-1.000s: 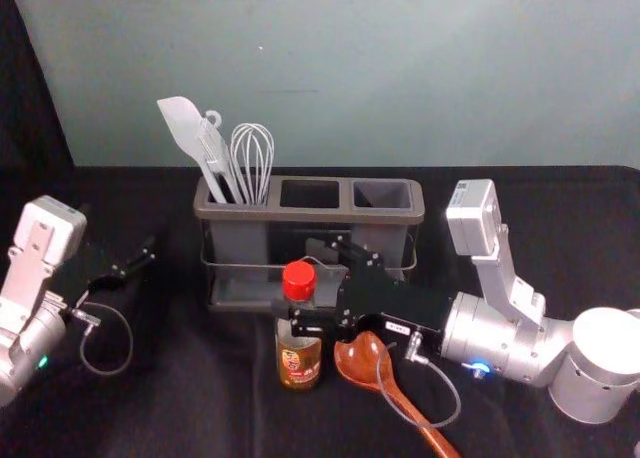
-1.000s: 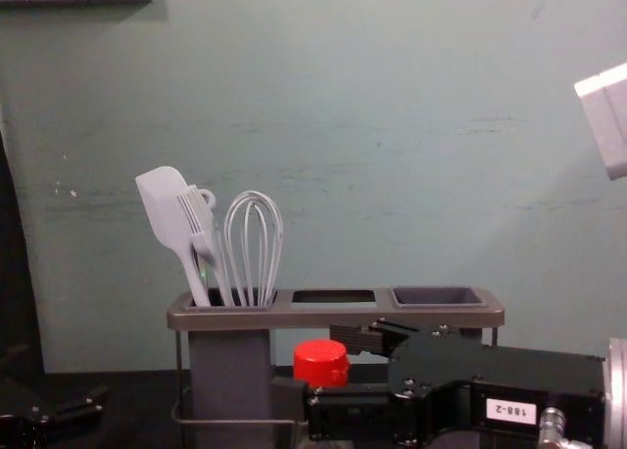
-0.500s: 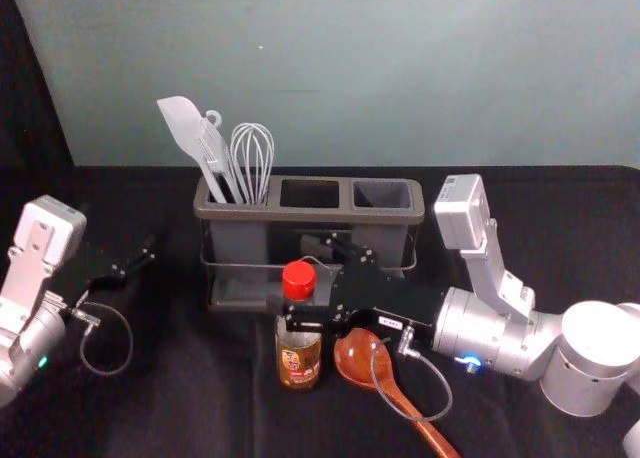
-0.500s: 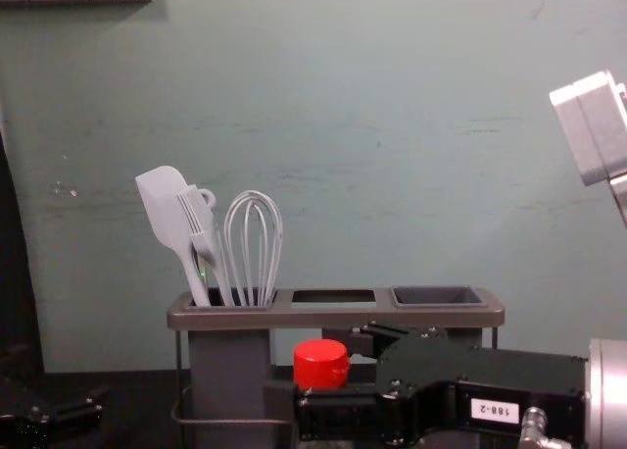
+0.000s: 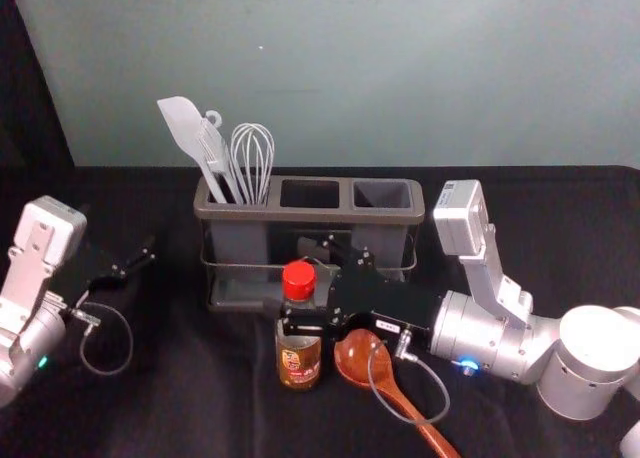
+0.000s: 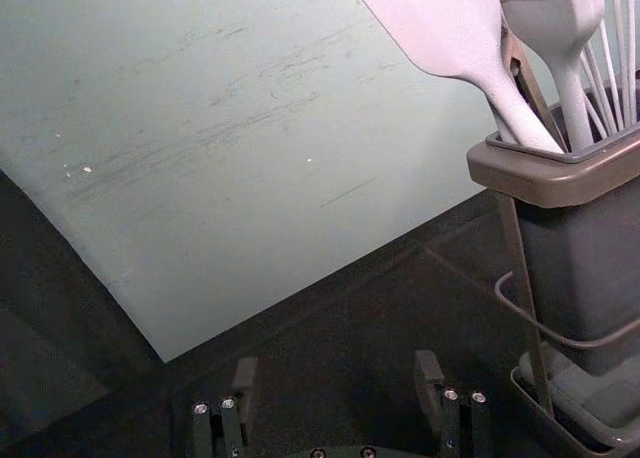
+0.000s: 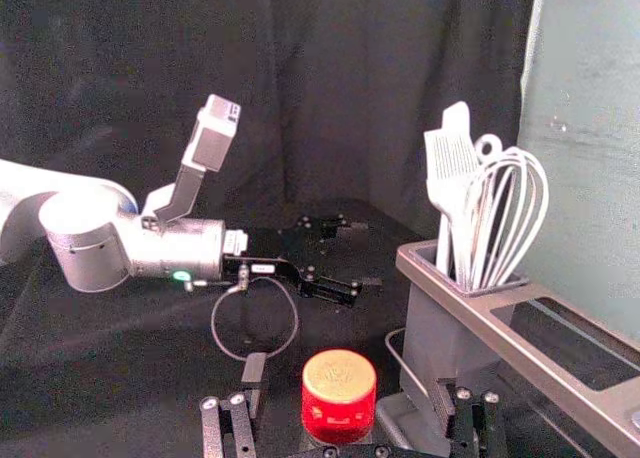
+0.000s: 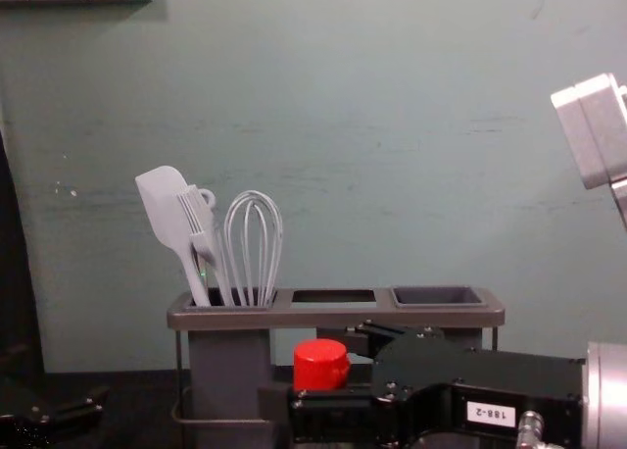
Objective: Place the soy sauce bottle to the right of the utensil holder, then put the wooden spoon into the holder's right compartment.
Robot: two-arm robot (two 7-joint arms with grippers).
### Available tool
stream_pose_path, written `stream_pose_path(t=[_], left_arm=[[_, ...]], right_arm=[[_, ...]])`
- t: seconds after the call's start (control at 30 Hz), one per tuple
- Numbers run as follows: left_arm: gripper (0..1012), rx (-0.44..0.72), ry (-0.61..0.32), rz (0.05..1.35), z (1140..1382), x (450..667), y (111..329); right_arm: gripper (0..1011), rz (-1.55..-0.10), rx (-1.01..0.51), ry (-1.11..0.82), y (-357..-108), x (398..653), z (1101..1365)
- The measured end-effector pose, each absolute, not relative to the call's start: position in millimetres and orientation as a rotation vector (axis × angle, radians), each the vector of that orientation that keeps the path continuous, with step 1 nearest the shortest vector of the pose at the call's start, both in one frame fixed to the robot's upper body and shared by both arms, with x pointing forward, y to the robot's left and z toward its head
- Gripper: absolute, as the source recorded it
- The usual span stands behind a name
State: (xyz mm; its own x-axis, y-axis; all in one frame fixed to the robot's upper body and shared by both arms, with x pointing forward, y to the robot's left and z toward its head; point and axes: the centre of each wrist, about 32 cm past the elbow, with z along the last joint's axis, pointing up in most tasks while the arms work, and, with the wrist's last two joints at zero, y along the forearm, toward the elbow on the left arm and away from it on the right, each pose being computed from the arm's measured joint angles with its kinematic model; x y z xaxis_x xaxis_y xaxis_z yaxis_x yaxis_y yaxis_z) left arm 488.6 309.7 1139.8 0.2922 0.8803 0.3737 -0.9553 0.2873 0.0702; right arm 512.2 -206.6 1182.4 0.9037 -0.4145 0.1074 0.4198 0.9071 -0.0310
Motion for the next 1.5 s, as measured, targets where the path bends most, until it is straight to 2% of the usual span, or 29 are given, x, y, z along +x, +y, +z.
stream_pose_path(t=[0.57,0.8,1.03,1.07,1.13,1.17,1.3,1.5], left_arm=[[1011,0.304,-0.285,1.248,1139.8,488.6,309.7],[1011,0.304,-0.285,1.248,1139.8,488.6,309.7],[1012,0.304,-0.285,1.248,1139.8,488.6,309.7],[1011,0.304,-0.285,1.248,1139.8,488.6,309.7],[1011,0.304,-0.285,1.248,1139.8,488.6,309.7],[1012,0.304,-0.285,1.248,1139.8,488.6,309.7],[1011,0.304,-0.285,1.248,1139.8,488.6,309.7],[1012,0.304,-0.285,1.248,1139.8,488.6,309.7]], right_arm=[[998,-0.426,-0.048,-0.106,-204.6,511.5,1183.3],[852,-0.425,-0.047,-0.106,-204.8,511.5,1183.4],[653,-0.426,-0.047,-0.106,-205.2,511.6,1183.5],[585,-0.426,-0.047,-0.106,-205.2,511.6,1183.5],[544,-0.426,-0.047,-0.106,-205.3,511.6,1183.5],[484,-0.426,-0.047,-0.106,-205.3,511.6,1183.5],[384,-0.426,-0.047,-0.106,-205.3,511.6,1183.5],[382,-0.426,-0.047,-0.106,-205.3,511.6,1183.6]])
